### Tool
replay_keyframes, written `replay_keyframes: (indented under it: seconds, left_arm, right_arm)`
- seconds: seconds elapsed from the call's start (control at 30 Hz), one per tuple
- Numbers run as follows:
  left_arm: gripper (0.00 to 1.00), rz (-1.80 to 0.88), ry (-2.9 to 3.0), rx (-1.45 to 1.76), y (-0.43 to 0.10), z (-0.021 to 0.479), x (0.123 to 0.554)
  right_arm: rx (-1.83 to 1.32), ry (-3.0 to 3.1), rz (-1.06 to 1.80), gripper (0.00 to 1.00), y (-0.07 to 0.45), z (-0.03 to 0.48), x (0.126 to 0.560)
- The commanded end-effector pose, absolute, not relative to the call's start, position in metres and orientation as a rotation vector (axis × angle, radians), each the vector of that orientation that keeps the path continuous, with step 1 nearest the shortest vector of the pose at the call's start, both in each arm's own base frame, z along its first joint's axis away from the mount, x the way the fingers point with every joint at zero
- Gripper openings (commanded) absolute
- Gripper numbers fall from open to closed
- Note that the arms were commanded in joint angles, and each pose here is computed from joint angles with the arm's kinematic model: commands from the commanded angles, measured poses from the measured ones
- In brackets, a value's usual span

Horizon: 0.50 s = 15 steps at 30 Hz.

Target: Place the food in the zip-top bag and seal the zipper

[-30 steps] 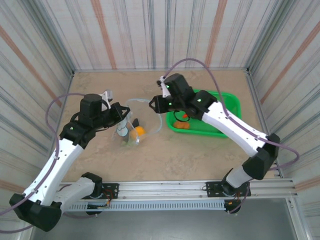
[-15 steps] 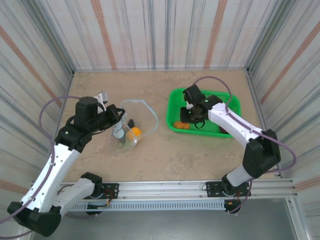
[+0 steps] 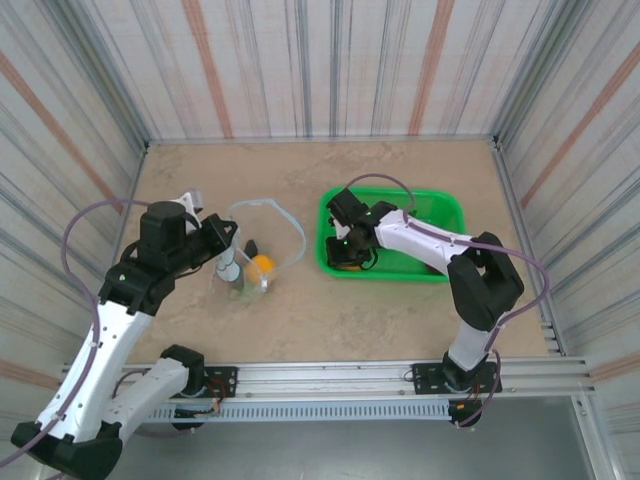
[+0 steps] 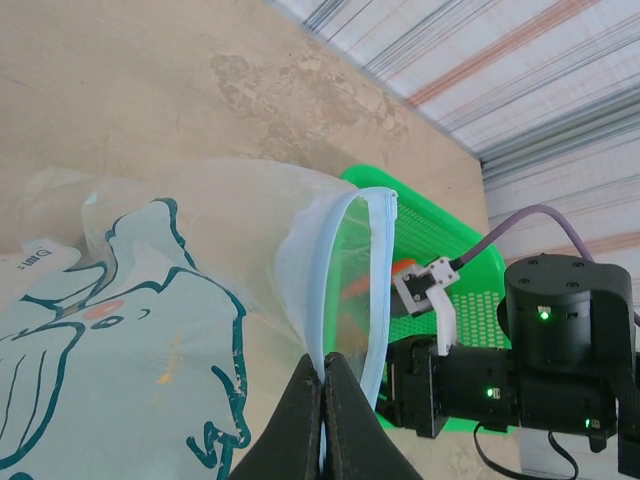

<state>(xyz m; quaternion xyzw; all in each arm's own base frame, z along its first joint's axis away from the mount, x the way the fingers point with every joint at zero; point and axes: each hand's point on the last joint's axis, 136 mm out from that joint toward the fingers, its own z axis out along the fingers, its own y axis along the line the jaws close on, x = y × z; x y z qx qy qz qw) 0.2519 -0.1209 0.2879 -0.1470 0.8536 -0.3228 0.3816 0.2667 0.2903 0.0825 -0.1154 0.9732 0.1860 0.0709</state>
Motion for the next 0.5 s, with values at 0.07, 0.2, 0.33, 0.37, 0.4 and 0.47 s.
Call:
replay_keyframes:
  seconds: [0.07,0.2,0.33,0.37,0.4,0.47]
  left_arm:
    - [0.00,-0.755,2.149,-0.373,-0.108,0.295,0.250]
    - [0.00,-0.727,2.141,-0.371,-0.104,0.299,0.249]
    - [0.00,-0.680,2.136,-0.366,-0.097,0.302,0.246]
    - [0.00,-0.674,2.137,-0.365,-0.096,0.301,0.245]
    - [0.00,-0.670,2.136,-0.365,-0.096,0.301,0.245]
    - [0.00,-0.672,2.139,-0.366,-0.096,0.298,0.246]
  right_arm:
    - [-0.391,2.973,0.854,0.38,0.355,0.084,0.218]
    - [-0.370,2.943,0.833,0.40,0.359,0.098,0.221]
    - [-0.260,2.863,0.782,0.46,0.327,0.134,0.241]
    - [-0.219,2.847,0.770,0.48,0.320,0.142,0.245]
    - [-0.161,2.830,0.749,0.49,0.311,0.149,0.250]
    - [-0.033,2.831,0.699,0.52,0.292,0.155,0.256]
